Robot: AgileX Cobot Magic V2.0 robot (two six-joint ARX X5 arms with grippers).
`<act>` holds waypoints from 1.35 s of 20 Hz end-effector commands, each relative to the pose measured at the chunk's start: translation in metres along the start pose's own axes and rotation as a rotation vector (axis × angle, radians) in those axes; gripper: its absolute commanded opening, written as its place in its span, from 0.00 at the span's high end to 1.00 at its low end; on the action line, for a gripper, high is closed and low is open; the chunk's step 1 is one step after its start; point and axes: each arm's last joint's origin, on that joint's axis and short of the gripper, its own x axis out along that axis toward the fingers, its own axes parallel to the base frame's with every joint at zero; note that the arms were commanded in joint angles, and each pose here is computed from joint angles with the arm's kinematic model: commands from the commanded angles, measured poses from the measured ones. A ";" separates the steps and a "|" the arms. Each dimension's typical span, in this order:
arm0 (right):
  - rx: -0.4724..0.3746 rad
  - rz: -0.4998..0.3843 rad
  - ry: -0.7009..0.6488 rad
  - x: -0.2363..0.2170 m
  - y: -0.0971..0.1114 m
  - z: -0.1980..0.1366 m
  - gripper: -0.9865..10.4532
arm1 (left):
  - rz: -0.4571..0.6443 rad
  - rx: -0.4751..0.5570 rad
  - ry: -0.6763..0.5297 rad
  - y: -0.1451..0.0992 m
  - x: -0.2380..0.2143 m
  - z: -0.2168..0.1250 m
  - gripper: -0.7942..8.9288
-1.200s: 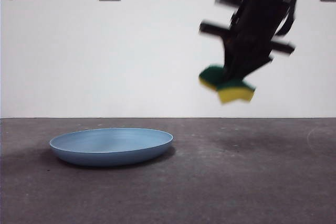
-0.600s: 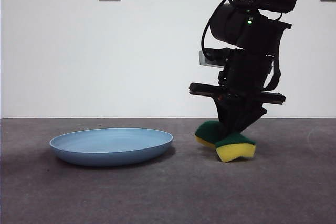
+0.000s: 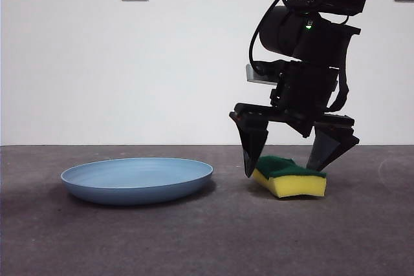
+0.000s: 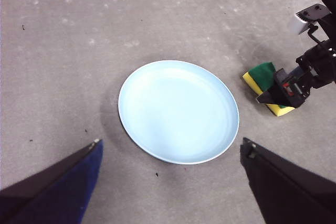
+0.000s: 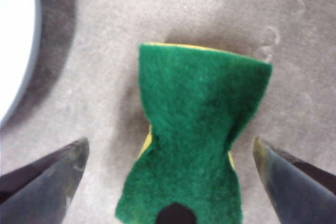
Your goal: Pick up the plate,pick up the cloth,clean the plate with the cloth
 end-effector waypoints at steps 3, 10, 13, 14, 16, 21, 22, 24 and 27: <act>0.002 0.003 -0.019 -0.013 0.001 -0.001 0.44 | 0.000 -0.004 0.004 0.000 0.001 -0.002 0.47; -0.058 0.041 -0.190 -0.077 0.016 0.001 0.92 | 0.003 0.005 0.032 0.000 0.005 -0.002 0.68; -0.091 0.069 -0.293 -0.113 0.026 -0.003 0.92 | 0.005 0.018 0.044 0.001 0.006 -0.003 0.93; -0.096 0.077 -0.328 -0.125 0.027 -0.005 0.92 | 0.006 0.034 0.036 0.001 0.006 -0.002 0.93; -0.104 0.087 -0.393 -0.148 0.029 -0.010 0.92 | 0.005 0.061 0.003 0.000 0.006 0.001 0.93; -0.084 0.104 -0.520 -0.185 0.022 -0.047 0.92 | 0.016 0.117 -0.125 -0.001 0.006 0.013 0.93; -0.066 0.104 -0.555 -0.187 0.019 -0.058 0.92 | 0.014 0.121 -0.150 -0.001 0.006 0.015 0.93; -0.026 0.071 -0.629 -0.187 0.013 -0.084 0.92 | 0.006 0.123 -0.188 -0.001 0.009 0.015 0.93; 0.036 0.026 -0.707 -0.181 0.005 -0.124 0.92 | 0.000 0.115 -0.223 0.002 0.023 0.001 0.93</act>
